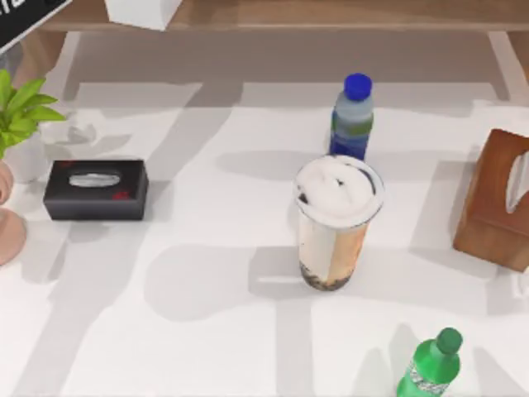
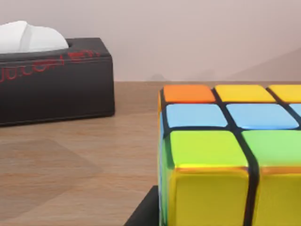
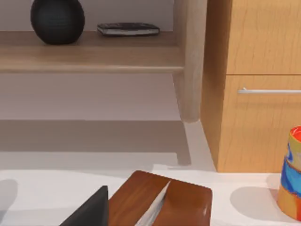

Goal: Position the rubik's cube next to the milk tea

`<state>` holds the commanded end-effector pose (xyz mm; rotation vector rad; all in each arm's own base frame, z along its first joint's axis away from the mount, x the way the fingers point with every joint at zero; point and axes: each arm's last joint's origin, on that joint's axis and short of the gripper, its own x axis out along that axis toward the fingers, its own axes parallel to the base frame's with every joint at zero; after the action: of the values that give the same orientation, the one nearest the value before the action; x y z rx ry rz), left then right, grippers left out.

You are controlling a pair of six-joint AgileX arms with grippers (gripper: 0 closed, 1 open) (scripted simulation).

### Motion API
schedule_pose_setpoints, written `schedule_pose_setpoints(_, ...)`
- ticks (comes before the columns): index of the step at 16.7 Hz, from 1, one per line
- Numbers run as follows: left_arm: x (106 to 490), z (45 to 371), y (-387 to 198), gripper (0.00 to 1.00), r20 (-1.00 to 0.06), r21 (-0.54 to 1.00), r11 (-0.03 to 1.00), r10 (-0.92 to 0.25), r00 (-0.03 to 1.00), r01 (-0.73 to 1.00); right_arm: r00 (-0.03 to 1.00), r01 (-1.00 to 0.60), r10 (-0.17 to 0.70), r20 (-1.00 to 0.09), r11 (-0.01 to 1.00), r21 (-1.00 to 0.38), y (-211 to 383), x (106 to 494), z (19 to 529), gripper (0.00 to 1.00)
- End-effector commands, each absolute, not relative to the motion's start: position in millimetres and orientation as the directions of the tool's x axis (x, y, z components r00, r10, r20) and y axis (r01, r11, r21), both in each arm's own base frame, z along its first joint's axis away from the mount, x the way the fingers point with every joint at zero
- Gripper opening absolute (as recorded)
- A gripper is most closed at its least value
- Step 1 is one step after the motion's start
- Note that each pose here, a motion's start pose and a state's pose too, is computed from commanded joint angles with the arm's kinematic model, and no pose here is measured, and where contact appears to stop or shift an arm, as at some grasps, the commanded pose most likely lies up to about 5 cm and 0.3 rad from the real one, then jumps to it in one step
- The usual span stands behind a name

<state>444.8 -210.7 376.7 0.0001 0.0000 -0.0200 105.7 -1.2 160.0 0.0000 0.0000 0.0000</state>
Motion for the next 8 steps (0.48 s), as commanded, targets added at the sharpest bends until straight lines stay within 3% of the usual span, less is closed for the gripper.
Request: schedule_pose_setpoints(8,444.8,376.7,-210.7,0.0,0.0,0.0,1.0,-0.02,1.0,0.02,1.0,0.0,0.0,0.0,1.0,0.0,-1.2,105.7,160.0,1.0)
